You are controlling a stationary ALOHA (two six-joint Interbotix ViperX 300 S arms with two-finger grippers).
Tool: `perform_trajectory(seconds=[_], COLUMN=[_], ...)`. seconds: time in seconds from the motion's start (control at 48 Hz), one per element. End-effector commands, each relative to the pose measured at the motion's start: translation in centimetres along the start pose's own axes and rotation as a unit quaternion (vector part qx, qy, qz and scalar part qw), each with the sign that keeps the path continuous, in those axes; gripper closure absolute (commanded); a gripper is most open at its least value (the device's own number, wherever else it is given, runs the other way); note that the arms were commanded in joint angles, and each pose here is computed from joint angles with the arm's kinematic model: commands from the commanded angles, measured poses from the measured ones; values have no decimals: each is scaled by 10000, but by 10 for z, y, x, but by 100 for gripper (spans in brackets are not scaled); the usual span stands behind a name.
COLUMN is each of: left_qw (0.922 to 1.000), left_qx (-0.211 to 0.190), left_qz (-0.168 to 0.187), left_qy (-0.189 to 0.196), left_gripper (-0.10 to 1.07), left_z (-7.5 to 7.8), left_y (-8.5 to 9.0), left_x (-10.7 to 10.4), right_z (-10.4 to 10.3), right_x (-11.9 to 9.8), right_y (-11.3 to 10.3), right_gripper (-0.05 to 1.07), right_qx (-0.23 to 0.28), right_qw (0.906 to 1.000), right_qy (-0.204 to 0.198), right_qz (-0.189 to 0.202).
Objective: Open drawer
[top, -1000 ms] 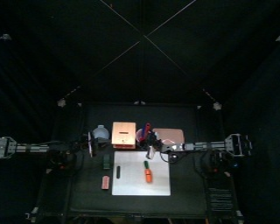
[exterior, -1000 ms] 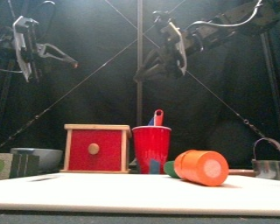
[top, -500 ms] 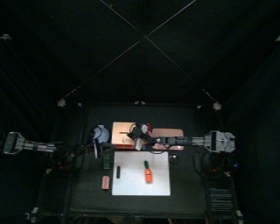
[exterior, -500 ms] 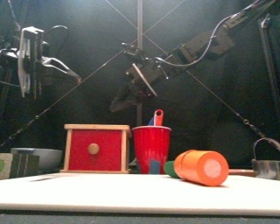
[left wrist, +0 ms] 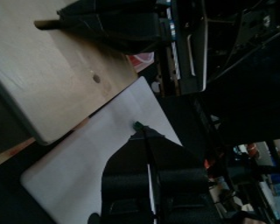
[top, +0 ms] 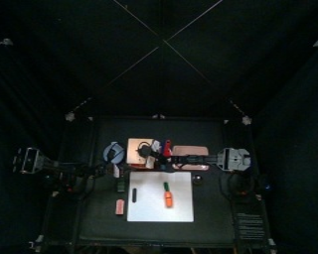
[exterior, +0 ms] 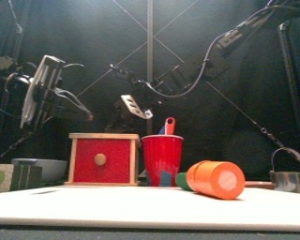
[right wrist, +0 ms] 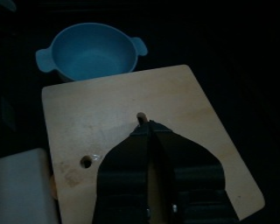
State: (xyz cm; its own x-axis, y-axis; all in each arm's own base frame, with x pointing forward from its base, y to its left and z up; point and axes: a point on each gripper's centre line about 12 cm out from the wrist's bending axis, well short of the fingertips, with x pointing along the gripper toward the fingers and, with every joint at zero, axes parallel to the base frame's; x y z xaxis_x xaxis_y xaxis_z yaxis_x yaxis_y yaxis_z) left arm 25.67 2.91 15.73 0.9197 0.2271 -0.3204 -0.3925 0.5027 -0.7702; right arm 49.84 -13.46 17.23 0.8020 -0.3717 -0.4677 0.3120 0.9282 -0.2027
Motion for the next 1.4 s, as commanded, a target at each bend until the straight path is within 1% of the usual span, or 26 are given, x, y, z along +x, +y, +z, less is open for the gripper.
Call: perform_trajectory(seconds=[0.0,0.208,0.271,0.375,0.5,0.583,0.833,1.0,1.208,1.312,1.375], left_qw=[10000,9997,9995,9987,9969,9954,9930,9906,9865,9843,9813], left_qx=[50,92,9,-238,-493,-639,-831,-992,-1195,-1266,-1360], left_qz=[-66,167,278,433,614,715,835,942,1113,1220,1345], left_qy=[7,156,165,106,70,46,4,-59,-137,-171,-229], left_gripper=[98,98,97,95,86,76,46,30,18,16,17], left_z=[0,-8,-10,-10,-13,-13,-15,-16,-17,-18,-18], left_y=[-9,-4,-1,3,9,11,12,14,19,23,28], left_x=[14,37,40,43,41,40,42,45,46,47,50], right_z=[15,3,0,-7,-16,-19,-30,-31,-28,-28,-27], right_x=[-4,1,1,4,5,4,2,1,0,1,1], right_y=[-3,1,2,3,6,9,19,23,26,26,26], right_gripper=[66,66,66,66,66,66,66,66,66,66,66], right_qx=[15,37,39,62,76,79,90,76,61,63,65], right_qw=[9998,10000,10000,9999,9997,9996,9991,9991,9992,9993,9993], right_qy=[-183,-21,10,100,206,251,384,381,348,341,333], right_qz=[-22,62,66,74,89,113,168,147,162,162,161])
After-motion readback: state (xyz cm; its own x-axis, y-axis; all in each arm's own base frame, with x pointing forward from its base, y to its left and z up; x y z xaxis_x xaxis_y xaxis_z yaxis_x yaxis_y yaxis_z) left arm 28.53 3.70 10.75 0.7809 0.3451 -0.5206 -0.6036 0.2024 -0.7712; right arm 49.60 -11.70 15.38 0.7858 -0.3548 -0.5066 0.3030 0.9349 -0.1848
